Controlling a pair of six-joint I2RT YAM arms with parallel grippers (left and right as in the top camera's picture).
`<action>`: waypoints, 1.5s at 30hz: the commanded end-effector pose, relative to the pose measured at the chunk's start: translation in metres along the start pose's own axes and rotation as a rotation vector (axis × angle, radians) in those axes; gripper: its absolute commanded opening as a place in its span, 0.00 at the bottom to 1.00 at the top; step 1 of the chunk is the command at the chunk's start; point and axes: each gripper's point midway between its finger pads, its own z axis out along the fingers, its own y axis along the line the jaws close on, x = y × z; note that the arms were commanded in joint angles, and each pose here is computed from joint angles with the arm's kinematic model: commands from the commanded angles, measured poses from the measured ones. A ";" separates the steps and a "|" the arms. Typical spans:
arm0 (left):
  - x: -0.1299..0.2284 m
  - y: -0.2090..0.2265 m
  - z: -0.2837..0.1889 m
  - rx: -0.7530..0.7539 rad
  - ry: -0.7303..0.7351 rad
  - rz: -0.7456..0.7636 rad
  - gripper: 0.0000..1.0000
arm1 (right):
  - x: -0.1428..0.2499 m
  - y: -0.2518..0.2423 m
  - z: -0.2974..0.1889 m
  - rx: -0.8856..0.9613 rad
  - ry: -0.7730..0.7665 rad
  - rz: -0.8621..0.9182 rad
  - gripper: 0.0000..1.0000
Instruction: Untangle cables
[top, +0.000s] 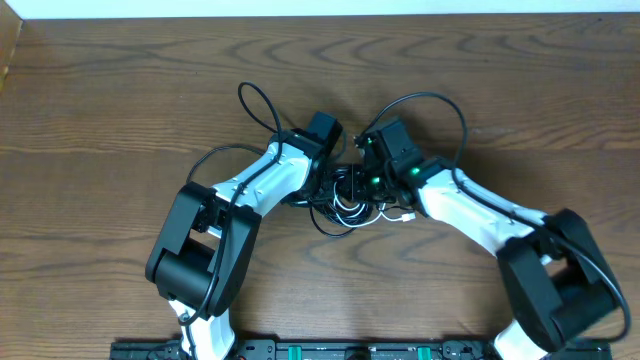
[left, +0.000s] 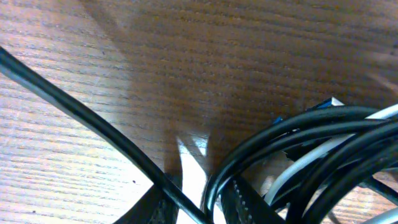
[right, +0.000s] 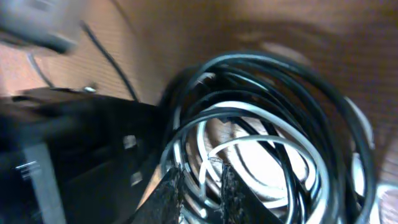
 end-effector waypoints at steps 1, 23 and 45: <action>0.022 0.044 0.039 -0.171 0.081 -0.007 0.28 | 0.011 -0.005 0.019 0.021 0.039 0.032 0.19; 0.023 0.046 0.040 -0.173 0.084 -0.006 0.28 | -0.021 0.023 -0.042 -0.091 -0.087 -0.029 0.01; 0.024 0.069 0.038 -0.202 0.126 -0.066 0.28 | -0.036 0.068 -0.233 -0.344 -0.405 -0.145 0.01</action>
